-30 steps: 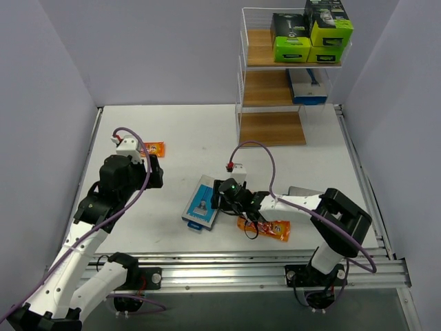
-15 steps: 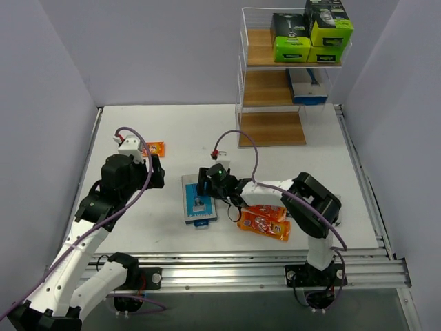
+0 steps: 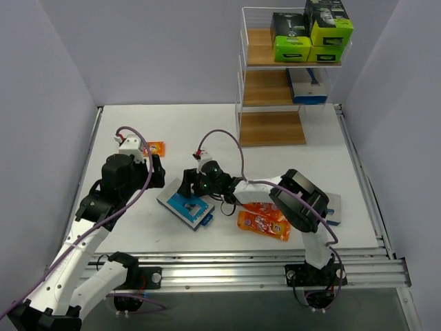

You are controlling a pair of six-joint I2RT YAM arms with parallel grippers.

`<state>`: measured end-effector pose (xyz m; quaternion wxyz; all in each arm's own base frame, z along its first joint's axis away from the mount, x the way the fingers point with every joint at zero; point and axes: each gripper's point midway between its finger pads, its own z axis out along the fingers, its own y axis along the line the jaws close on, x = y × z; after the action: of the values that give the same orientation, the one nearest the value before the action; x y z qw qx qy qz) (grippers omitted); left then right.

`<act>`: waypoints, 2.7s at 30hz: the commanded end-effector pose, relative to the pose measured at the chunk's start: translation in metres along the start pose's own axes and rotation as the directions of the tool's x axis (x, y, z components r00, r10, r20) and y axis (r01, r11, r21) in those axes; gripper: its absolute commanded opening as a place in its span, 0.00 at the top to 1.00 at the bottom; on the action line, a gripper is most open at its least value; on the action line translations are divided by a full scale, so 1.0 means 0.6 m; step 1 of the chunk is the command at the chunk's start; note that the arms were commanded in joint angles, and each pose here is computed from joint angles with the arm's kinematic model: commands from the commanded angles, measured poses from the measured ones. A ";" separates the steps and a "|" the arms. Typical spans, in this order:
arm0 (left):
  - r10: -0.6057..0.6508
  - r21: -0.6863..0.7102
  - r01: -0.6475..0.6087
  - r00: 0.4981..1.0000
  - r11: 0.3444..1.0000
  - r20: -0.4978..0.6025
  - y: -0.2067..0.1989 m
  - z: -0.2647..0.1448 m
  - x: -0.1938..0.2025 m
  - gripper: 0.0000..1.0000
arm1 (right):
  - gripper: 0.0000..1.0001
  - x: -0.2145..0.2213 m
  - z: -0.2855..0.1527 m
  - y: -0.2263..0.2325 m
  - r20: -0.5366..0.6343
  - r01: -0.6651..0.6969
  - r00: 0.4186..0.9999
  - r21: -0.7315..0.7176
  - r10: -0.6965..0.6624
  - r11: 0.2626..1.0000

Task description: Place and organize the shaving razors onto the shelf

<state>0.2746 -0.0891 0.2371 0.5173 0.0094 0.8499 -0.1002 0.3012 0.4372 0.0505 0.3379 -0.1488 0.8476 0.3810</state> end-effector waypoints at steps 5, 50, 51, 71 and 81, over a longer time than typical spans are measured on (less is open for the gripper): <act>0.004 0.020 -0.005 0.998 1.000 0.059 -0.010 -0.003 -0.032 0.04 | 0.37 -0.116 -0.104 0.016 0.224 -0.006 0.974 0.114 -0.020 0.993; 0.019 0.017 -0.020 0.998 1.000 0.056 -0.016 -0.003 -0.025 0.04 | 0.61 0.132 -0.219 -0.008 0.340 -0.577 0.793 0.152 0.506 0.802; 0.019 0.018 -0.020 0.998 1.000 0.059 -0.017 -0.003 -0.027 0.05 | 0.61 0.136 -0.216 -0.009 0.336 -0.577 0.794 0.156 0.506 0.802; 0.023 0.042 -0.026 0.998 0.999 0.051 -0.026 -0.002 -0.022 0.04 | 0.70 0.163 -0.181 -0.011 0.305 -0.602 0.781 0.133 0.545 0.788; 0.027 0.057 -0.030 0.998 0.998 0.051 -0.031 -0.004 -0.022 0.05 | 0.72 0.160 -0.176 -0.015 0.316 -0.615 0.767 0.114 0.558 0.780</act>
<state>0.2721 -0.0989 0.2368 0.5174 0.0263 0.8493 -0.1017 0.1782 0.3516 0.0254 0.3134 0.1954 0.8472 0.3818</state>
